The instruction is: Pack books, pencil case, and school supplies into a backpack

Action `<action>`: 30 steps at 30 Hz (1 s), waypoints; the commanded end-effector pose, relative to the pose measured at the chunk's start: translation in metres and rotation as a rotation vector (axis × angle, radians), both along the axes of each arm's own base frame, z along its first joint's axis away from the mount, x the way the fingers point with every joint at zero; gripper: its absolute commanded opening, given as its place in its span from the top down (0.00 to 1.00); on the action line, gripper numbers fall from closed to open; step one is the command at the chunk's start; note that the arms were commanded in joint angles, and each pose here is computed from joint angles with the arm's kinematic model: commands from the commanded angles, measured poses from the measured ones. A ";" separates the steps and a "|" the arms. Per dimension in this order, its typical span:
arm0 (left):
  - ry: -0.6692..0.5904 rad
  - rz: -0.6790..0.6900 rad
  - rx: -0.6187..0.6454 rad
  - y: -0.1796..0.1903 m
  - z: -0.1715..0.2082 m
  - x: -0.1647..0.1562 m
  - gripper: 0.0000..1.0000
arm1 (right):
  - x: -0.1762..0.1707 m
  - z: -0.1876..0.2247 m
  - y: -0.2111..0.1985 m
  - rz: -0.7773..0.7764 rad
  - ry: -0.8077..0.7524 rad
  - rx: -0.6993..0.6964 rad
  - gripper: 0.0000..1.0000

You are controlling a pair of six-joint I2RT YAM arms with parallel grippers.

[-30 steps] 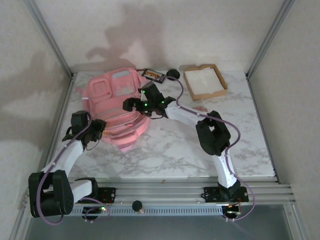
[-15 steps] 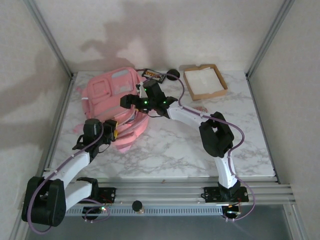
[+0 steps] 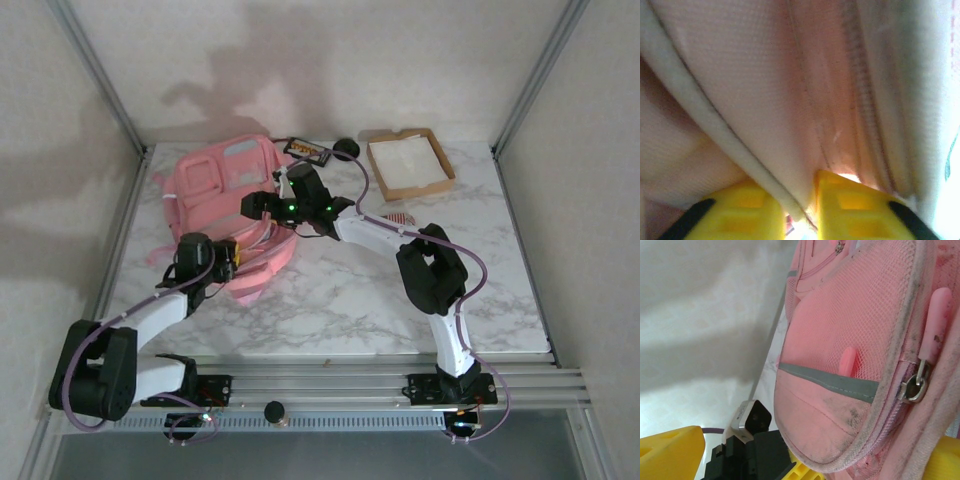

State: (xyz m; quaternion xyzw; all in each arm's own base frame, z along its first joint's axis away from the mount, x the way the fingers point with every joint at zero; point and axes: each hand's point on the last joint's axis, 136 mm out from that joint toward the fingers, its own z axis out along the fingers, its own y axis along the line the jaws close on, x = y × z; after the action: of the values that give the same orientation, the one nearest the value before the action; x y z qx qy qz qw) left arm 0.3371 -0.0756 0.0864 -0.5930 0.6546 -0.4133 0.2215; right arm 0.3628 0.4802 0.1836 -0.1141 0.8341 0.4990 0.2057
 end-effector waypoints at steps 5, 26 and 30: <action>-0.096 0.009 -0.001 -0.002 0.031 0.022 0.97 | -0.020 0.006 0.006 0.104 -0.163 -0.047 0.01; -0.161 0.013 -0.075 -0.005 0.078 0.025 1.00 | -0.047 -0.042 -0.018 0.388 -0.570 -0.267 0.40; -0.158 0.011 -0.061 -0.004 0.082 0.025 1.00 | -0.050 -0.045 -0.017 0.401 -0.628 -0.299 0.48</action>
State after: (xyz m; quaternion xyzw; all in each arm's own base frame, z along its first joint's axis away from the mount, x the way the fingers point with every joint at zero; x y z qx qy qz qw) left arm 0.3462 -0.0776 0.1203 -0.5989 0.6373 -0.4319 0.2205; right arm 0.3134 0.4555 0.1370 -0.4165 0.7740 0.3661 0.3057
